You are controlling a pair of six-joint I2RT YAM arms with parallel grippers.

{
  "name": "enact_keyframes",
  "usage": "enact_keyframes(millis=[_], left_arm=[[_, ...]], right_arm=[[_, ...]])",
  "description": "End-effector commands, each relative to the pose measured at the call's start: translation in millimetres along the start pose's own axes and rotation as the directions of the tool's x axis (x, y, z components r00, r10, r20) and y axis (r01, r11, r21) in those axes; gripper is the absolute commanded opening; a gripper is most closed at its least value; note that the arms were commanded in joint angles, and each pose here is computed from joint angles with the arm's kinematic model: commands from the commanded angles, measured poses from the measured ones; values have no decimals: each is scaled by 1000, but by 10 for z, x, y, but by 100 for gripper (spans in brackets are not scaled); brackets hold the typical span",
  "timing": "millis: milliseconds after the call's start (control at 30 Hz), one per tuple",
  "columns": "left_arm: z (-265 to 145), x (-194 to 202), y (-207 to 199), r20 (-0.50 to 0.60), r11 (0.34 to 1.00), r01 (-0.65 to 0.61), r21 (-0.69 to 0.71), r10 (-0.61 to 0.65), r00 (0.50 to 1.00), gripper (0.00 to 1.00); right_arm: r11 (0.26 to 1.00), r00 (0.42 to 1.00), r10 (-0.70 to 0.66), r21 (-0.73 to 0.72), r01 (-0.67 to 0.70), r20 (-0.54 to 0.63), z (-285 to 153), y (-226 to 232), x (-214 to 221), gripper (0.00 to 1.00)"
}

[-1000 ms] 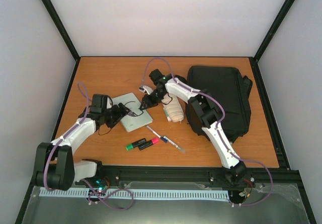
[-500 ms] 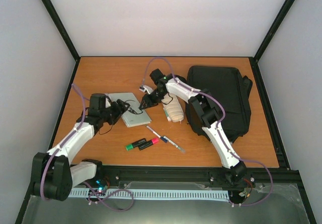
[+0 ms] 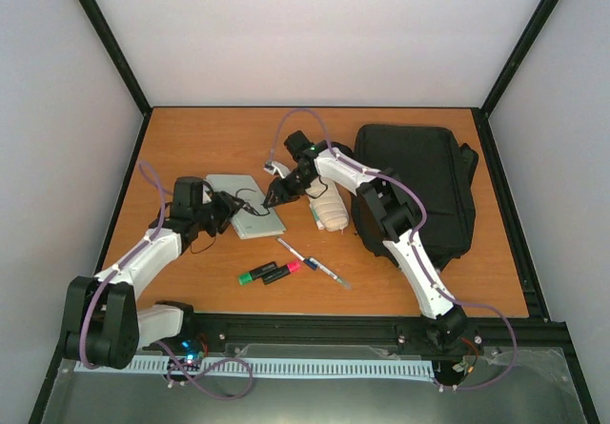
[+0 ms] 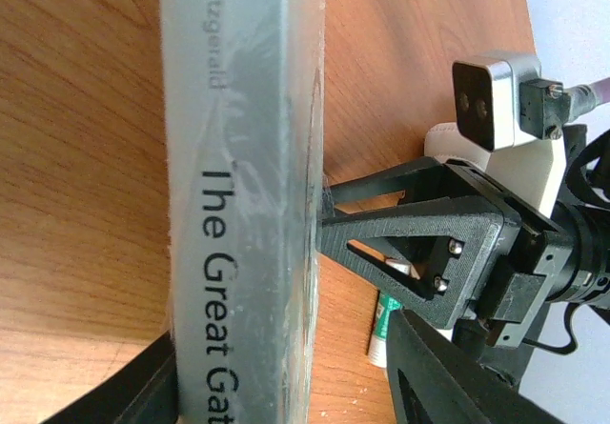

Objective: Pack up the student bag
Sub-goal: Pick up the book from the center of the board.

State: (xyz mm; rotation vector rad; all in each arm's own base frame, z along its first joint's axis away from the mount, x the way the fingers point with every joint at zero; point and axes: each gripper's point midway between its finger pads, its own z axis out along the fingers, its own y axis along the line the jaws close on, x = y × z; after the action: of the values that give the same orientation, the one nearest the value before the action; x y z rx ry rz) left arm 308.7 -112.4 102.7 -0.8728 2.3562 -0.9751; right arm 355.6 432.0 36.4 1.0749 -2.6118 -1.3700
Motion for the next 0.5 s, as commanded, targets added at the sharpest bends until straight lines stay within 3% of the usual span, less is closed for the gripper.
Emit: enact_keyframes(millis=[0, 467], left_arm=[[-34, -17, -474, -4, 982, -7, 189, 8, 1000, 49], [-67, -16, -427, 0, 986, 33, 165, -34, 999, 23]], right_arm=[[999, 993, 45, 19, -44, -111, 373, -63, 357, 36], [999, 994, 33, 43, -28, -109, 350, -65, 352, 38]])
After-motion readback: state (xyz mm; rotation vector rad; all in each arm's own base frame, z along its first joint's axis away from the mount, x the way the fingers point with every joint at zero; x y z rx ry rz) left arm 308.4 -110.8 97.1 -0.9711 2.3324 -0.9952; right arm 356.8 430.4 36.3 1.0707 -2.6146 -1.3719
